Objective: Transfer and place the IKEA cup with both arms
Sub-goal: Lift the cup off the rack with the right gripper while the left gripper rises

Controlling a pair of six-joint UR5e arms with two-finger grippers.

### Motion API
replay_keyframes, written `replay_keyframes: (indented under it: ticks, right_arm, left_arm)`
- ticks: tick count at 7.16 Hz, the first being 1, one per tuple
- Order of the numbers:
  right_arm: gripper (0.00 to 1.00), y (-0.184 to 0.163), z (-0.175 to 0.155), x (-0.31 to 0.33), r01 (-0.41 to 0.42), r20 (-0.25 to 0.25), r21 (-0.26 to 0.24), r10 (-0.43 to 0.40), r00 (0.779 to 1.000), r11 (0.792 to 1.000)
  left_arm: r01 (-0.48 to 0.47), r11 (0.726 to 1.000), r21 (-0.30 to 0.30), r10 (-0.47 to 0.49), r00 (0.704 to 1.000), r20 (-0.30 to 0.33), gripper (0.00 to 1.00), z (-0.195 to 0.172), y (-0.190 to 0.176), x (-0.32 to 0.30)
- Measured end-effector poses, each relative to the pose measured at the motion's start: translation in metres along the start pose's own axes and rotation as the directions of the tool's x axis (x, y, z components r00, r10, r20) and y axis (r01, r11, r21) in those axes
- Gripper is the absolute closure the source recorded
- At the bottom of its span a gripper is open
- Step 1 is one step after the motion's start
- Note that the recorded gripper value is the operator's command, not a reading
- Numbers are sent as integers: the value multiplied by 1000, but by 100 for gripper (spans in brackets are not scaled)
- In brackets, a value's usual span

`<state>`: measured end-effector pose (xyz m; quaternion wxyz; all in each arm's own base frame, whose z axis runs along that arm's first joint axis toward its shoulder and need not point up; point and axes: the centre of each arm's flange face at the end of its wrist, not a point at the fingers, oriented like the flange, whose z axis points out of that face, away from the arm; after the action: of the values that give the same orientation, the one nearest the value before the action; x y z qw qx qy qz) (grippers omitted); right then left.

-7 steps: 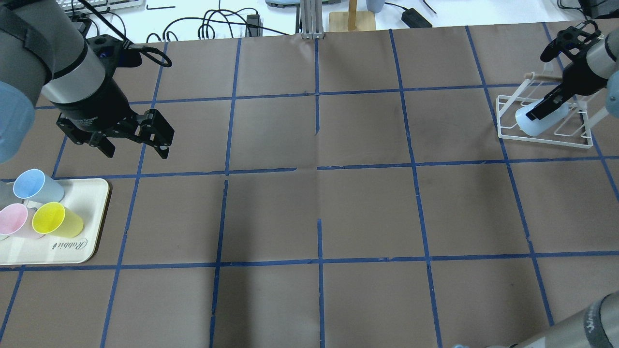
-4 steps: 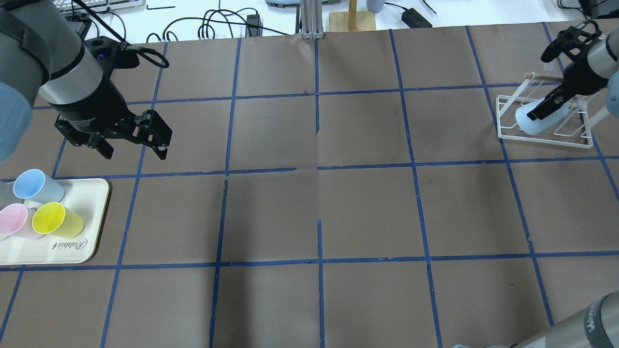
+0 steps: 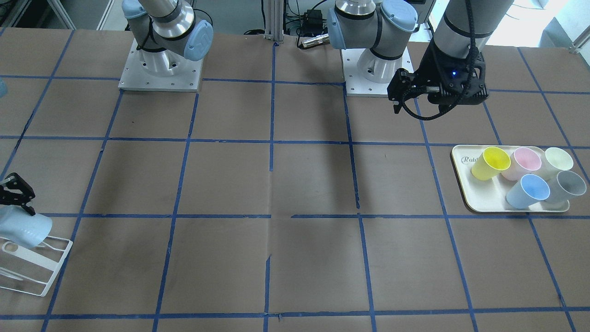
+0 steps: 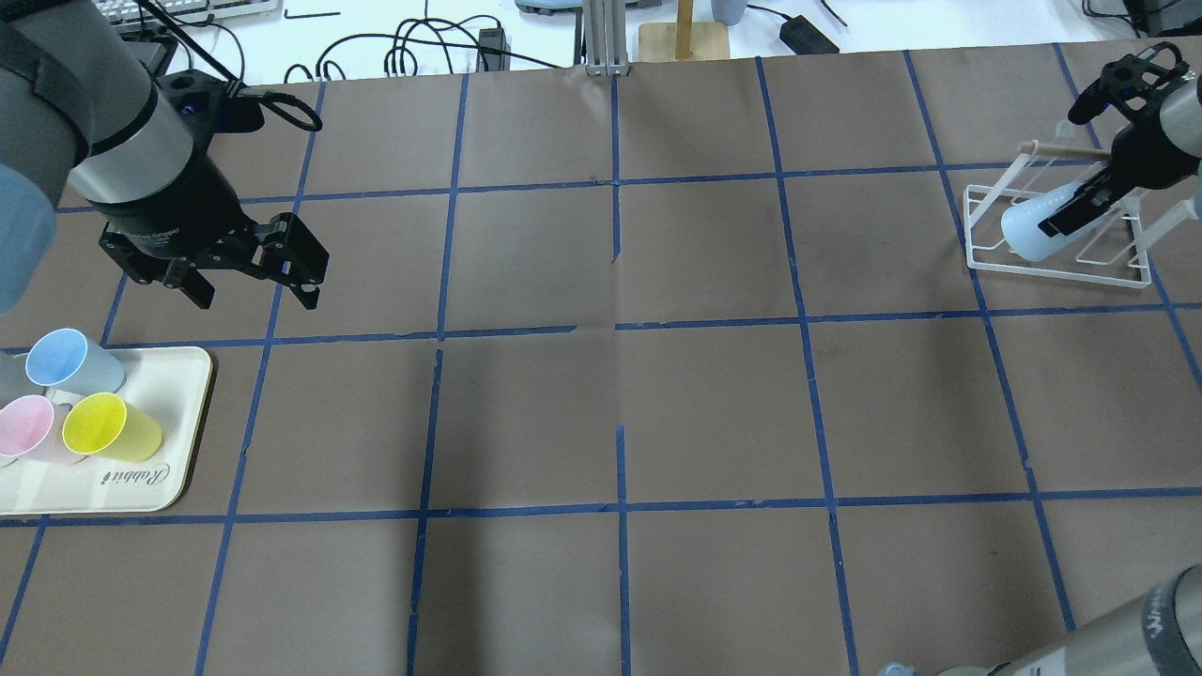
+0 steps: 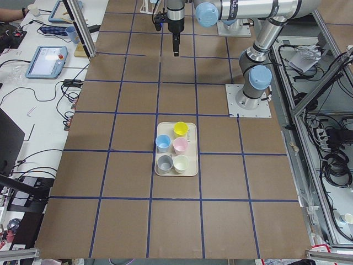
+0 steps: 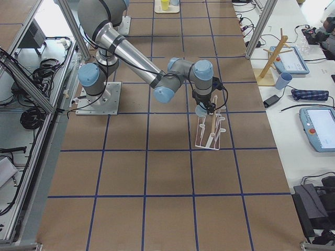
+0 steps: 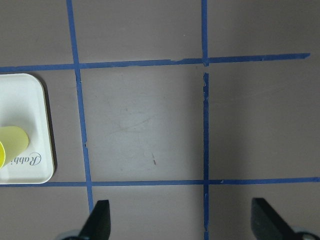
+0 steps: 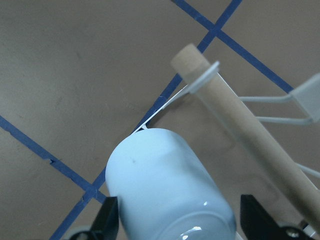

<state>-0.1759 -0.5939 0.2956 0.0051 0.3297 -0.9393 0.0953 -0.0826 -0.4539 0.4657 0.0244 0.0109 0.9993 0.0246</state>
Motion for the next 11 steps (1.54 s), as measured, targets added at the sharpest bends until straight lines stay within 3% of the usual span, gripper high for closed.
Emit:
replay_keyframes:
  ticks: [5,7,10,11]
  right_arm:
    - [45,-1,-18,-2,-3,-7,2,3,1000,1000]
    - [44,-7,-66,-5,-6,6,-4,6,1000,1000]
    - [46,-15,-138,-8,-16,78,-37,19,997,999]
    - [47,-19,-152,-14,-21,107,-11,23,994,1000]
  left_arm:
    - [-8,1000,25,8,1000,1,0,-5,-1,0]
    - [-17,999,29,17,1000,-1,0,-5,0,0]
    - [-40,999,36,40,999,4,0,-9,-3,-4]
    - [-53,998,36,53,999,1,0,-10,-5,-2]
